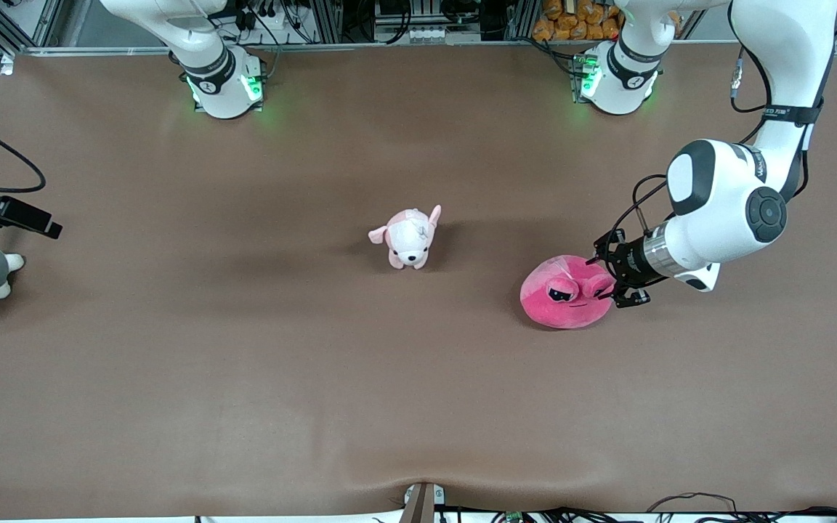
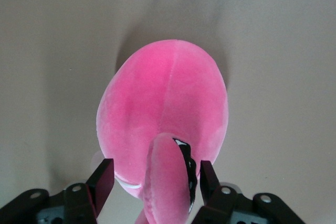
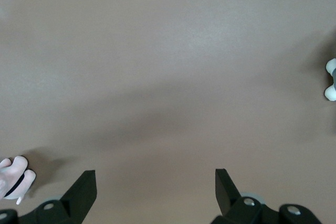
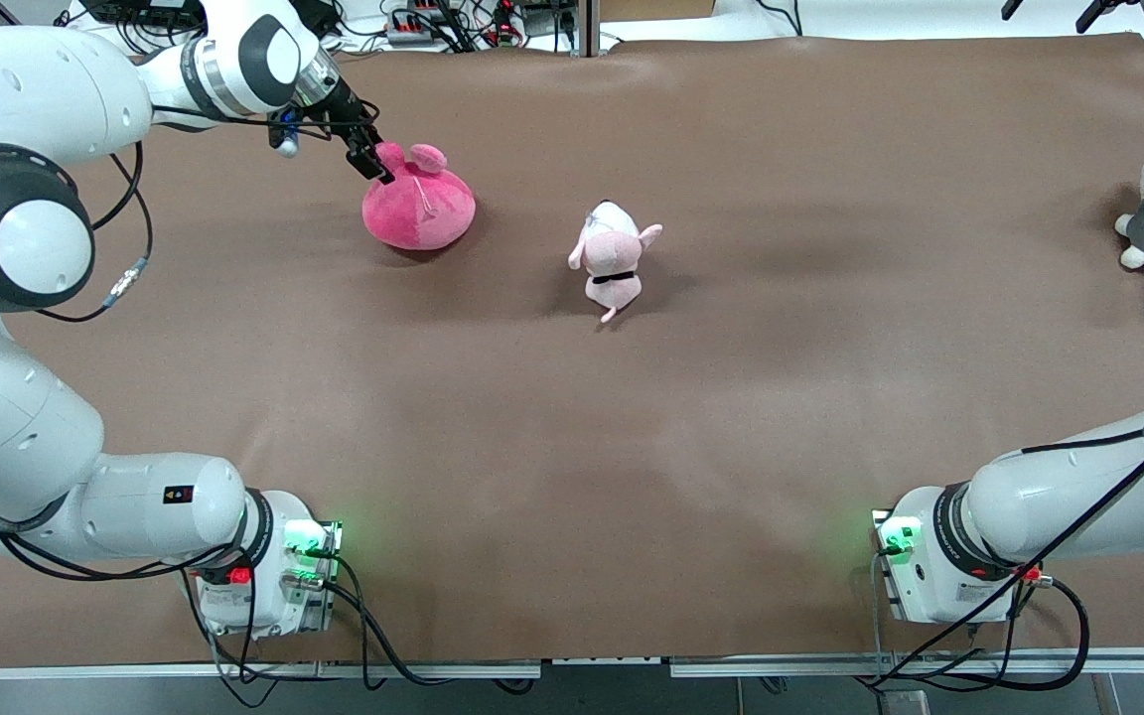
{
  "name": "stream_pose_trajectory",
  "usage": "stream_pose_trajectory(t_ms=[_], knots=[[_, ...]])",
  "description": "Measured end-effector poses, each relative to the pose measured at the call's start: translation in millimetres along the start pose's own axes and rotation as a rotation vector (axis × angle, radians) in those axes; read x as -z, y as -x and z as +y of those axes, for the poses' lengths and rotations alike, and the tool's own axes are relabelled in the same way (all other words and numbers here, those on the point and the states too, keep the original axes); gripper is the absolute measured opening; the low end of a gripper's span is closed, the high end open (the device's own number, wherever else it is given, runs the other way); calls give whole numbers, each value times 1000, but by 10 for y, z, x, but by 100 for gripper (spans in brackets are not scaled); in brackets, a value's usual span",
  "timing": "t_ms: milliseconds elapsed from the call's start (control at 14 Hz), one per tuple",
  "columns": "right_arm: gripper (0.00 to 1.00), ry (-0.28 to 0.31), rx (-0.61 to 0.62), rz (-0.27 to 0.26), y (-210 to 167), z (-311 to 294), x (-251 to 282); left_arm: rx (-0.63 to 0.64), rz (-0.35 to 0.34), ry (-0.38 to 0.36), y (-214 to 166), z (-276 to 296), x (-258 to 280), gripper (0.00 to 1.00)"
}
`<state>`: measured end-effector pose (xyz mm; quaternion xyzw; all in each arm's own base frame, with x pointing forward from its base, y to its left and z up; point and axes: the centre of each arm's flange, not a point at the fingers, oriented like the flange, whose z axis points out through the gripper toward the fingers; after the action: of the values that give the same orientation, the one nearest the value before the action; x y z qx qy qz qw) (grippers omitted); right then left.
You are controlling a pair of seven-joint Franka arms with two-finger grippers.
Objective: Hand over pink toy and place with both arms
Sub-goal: 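Close the left gripper on the pink plush's tail and lift it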
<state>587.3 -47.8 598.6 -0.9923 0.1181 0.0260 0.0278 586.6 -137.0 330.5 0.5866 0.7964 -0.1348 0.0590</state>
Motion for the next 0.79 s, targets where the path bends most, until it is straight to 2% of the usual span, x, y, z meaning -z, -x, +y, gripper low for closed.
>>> stream_pose_trajectory(t_ms=[143, 286, 357, 429, 500, 643, 786], knots=[[100, 0, -5, -2, 1, 1, -2, 2, -4, 1, 6, 0, 1, 70], [100, 0, -9, -3, 3, 1, -3, 9, -15, 0, 17, -2, 2, 54], [100, 0, -12, -3, 3, 2, -3, 9, -16, 0, 20, -3, 3, 54], [100, 1, -16, -3, 3, 2, -4, 10, -19, 1, 22, -1, 4, 48], [100, 1, -19, -4, 3, 2, -5, 12, -21, 3, 23, 1, 7, 37], [100, 1, -23, -6, 2, 11, -10, 14, -24, 5, 25, 4, 9, 32], [100, 1, -28, -8, -4, 33, -14, 14, -25, 6, 26, 5, 11, 16]])
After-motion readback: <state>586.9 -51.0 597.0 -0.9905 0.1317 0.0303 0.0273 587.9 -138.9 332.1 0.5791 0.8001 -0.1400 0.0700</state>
